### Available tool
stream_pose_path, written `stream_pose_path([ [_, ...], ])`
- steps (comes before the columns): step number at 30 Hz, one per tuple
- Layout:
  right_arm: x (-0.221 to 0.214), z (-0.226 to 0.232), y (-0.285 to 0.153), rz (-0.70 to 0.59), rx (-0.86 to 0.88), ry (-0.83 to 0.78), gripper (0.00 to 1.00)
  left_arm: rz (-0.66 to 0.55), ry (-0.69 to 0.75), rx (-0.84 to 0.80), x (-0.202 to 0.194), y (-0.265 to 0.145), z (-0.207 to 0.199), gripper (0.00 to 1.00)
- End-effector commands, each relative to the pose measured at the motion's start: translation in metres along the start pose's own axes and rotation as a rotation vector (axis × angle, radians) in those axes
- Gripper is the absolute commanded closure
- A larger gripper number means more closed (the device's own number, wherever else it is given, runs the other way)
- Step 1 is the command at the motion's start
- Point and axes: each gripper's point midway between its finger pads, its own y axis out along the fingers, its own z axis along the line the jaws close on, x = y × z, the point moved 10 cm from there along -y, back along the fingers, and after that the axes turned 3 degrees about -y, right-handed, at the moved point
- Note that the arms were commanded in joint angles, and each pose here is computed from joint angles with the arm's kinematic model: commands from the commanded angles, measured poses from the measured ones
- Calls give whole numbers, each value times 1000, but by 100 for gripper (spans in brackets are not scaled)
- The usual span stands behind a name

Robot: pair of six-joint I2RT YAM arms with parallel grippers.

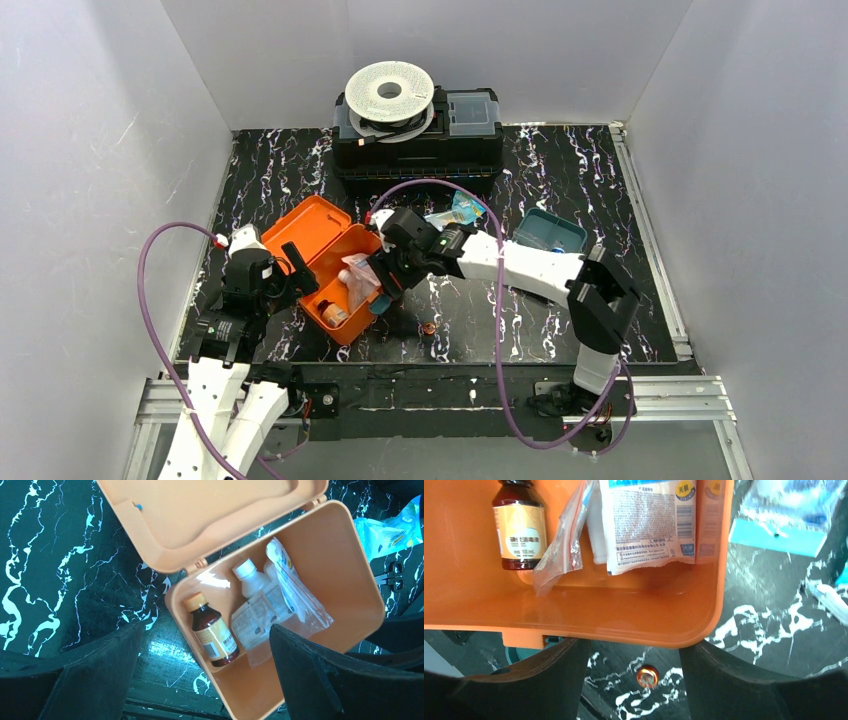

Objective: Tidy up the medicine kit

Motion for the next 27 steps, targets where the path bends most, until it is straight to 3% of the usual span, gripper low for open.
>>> stream_pose_path([
  [1,43,15,3,-128,110,-64,28,-13,8,8,2,-1,1,0],
  [7,67,20,12,-112,113,-85,28,-9,10,12,2,-1,1,0],
  [13,59,13,-8,-122,31,-63,26,-11,9,6,2,-1,0,0],
  [27,-43,1,-32,57,-80,132,26,-22,7,-20,1,-4,0,0],
])
